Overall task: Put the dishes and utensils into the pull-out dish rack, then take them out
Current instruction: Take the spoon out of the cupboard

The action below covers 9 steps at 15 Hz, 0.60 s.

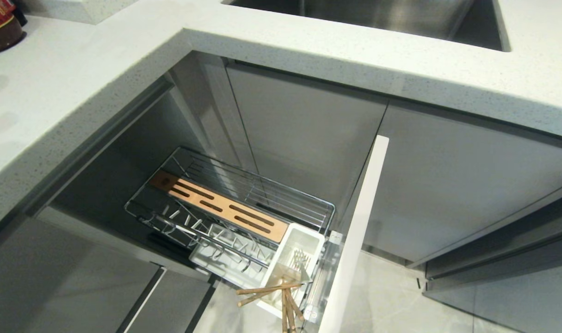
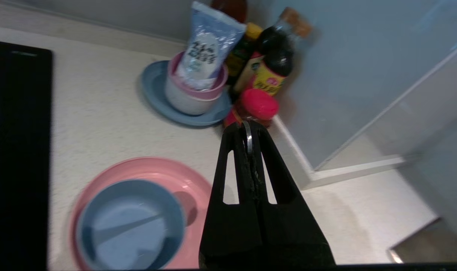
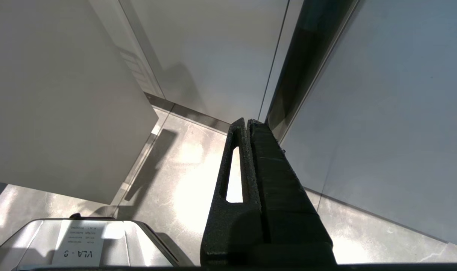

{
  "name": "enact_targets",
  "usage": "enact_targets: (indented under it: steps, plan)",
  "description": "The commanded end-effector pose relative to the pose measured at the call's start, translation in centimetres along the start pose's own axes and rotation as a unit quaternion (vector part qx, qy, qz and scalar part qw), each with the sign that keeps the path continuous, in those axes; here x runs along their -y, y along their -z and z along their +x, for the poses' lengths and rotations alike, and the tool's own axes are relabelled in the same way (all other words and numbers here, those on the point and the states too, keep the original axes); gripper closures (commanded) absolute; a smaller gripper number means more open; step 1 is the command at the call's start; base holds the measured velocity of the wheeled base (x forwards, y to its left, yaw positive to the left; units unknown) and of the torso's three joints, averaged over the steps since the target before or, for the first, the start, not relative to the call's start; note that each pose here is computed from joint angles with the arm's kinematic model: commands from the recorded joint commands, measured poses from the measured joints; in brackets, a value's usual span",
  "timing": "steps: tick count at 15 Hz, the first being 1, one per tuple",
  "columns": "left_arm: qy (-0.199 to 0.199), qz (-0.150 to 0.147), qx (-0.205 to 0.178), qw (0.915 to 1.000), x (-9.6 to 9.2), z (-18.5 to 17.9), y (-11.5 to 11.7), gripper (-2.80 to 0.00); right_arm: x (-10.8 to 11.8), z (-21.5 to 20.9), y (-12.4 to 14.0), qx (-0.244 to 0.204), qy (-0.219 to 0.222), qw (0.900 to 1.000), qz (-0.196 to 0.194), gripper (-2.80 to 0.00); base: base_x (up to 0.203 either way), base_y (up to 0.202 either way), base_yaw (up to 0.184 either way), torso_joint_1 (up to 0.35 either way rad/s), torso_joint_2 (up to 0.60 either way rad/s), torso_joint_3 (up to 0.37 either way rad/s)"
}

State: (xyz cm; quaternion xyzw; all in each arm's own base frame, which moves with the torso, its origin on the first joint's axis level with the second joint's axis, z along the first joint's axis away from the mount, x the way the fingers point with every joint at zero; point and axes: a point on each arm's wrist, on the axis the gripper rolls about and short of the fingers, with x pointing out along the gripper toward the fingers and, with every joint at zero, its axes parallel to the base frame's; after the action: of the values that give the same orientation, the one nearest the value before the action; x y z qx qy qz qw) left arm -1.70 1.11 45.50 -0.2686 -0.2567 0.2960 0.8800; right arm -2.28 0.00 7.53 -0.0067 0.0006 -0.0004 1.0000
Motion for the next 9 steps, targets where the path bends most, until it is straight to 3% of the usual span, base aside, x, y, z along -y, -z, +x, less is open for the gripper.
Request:
enact_targets:
  steps: [1,4,9]
  plan:
    - [-0.027,0.014,0.009,0.9995,-0.8,-0.7,0.7,0.00,0.0,0.0,0.0,0.000,0.000,1.000,0.000,0.00,0.000,0.000,0.000,0.000,0.00,0.000]
    - [-0.049,0.031,0.008,0.9983,-1.7,-0.2,3.0,0.00,0.0,0.0,0.0,0.000,0.000,1.000,0.000,0.00,0.000,0.000,0.000,0.000,0.00,0.000]
    - [-0.052,0.018,0.078,0.9954,-3.1,0.3,5.8,0.00,0.0,0.0,0.0,0.000,0.000,1.000,0.000,0.00,0.000,0.000,0.000,0.000,0.00,0.000]
